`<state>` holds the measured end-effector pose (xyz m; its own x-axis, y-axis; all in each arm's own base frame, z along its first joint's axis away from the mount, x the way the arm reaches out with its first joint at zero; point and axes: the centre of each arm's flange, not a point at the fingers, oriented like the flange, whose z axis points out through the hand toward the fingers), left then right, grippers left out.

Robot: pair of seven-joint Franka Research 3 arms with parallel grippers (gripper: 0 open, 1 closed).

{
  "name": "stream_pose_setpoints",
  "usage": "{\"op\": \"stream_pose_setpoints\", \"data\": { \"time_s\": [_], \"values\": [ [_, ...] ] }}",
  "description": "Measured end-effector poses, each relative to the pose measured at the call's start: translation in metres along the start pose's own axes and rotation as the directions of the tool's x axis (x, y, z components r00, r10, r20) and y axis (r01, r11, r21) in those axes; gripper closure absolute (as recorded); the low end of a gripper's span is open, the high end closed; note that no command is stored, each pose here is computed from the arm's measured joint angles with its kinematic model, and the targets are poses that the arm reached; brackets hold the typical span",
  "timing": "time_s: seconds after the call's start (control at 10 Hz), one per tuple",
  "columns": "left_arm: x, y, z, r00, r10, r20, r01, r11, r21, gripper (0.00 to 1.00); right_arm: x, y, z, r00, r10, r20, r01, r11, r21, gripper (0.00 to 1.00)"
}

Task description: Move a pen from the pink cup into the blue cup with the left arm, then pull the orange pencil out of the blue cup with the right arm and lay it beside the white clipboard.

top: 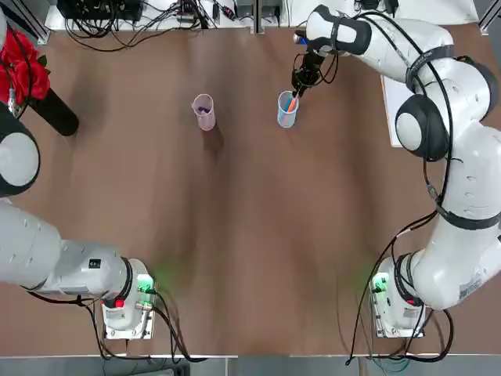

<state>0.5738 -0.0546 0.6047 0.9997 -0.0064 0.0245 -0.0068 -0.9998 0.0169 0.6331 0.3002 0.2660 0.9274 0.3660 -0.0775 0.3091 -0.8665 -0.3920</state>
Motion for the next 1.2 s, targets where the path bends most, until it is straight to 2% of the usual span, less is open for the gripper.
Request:
{"op": "stream_pose_setpoints", "data": {
  "time_s": [0.6, 1.2],
  "values": [
    [0.0000, 0.0001, 0.0001, 1.000, 0.000, 0.000, 0.000, 1.000, 0.000, 0.01, 0.0002, -0.0001, -0.0002, 1.000, -0.009, -0.002, 0.009, 1.000, 0.001, 0.78],
    [0.0000, 0.0007, 0.0001, 1.000, 0.001, 0.000, -0.001, 1.000, 0.000, 0.01, -0.0002, -0.0023, -0.0019, 1.000, -0.009, 0.004, 0.009, 1.000, 0.009, 0.82]
  ]
}}
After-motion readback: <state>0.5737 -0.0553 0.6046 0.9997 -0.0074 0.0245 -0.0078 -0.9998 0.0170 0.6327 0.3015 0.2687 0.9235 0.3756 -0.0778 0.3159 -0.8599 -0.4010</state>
